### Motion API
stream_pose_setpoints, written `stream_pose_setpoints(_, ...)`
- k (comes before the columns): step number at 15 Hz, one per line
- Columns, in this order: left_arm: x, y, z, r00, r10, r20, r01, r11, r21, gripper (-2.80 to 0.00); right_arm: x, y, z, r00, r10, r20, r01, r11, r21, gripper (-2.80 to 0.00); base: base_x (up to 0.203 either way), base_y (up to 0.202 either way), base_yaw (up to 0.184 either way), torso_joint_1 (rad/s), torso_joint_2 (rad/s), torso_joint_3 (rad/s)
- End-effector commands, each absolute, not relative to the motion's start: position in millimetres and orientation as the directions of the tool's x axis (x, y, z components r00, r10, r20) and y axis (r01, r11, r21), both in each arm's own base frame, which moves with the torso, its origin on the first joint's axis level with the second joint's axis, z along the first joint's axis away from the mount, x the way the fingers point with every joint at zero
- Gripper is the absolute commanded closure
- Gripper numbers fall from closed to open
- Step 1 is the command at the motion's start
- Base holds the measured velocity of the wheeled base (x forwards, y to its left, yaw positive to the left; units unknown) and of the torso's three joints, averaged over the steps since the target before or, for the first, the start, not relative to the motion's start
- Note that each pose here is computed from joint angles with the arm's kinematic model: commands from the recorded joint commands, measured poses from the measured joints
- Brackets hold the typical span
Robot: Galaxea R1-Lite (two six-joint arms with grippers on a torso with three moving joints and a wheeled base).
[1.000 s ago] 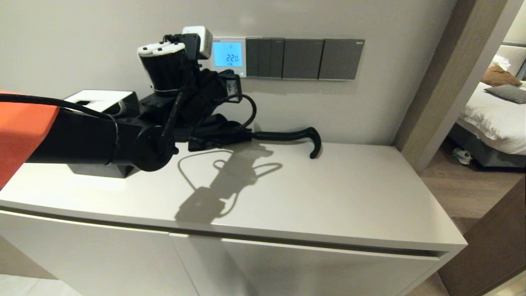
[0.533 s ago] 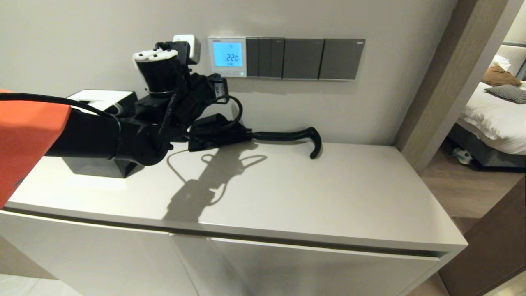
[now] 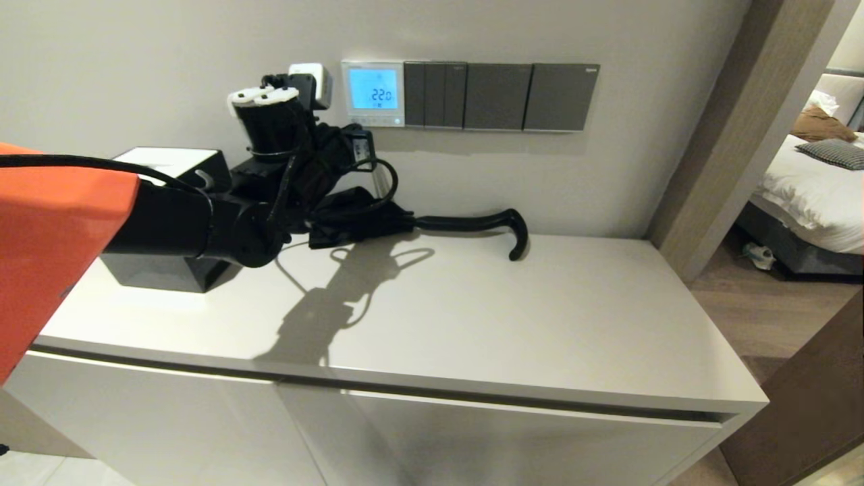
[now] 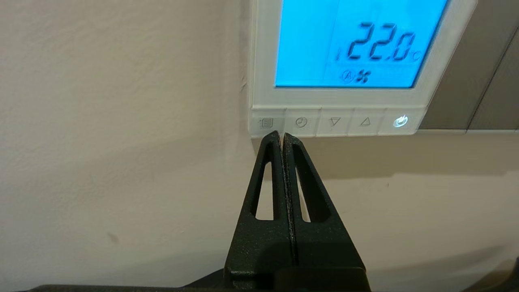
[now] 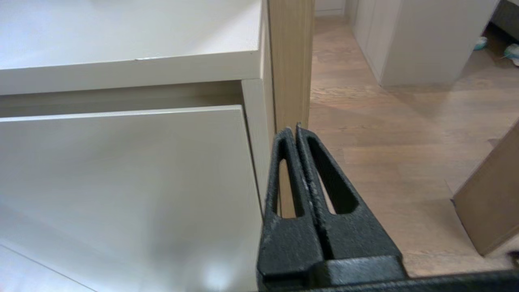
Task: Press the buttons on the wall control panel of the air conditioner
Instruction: Press the temperature increase button
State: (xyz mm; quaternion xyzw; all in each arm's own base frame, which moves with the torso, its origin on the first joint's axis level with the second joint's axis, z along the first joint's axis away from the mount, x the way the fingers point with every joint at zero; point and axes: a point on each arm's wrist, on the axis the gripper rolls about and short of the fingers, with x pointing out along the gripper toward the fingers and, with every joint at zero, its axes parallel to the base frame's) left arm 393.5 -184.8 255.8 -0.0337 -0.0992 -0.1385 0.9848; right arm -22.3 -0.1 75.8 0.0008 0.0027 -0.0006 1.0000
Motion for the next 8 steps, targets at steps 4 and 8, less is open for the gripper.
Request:
stream_pose_setpoints(4, 392.9, -185.3, 256.3, 0.941, -0.266, 0.21, 0.28, 0.959, -0.041, 0.0, -22.1, -0.1, 75.1, 1.0, 0.0, -0.006, 0.0, 1.0, 0.002, 0.0, 0.0, 0.0, 0.0, 0.0, 0.0, 0.0)
stream_pose_setpoints(8, 391.5, -183.9, 255.2, 0.941, -0.264, 0.21, 0.278, 0.96, -0.041, 0.0, -22.1, -0.1, 74.9, 1.0, 0.0, -0.008, 0.0, 1.0, 0.002, 0.0, 0.0, 0.0, 0.0, 0.0, 0.0, 0.0)
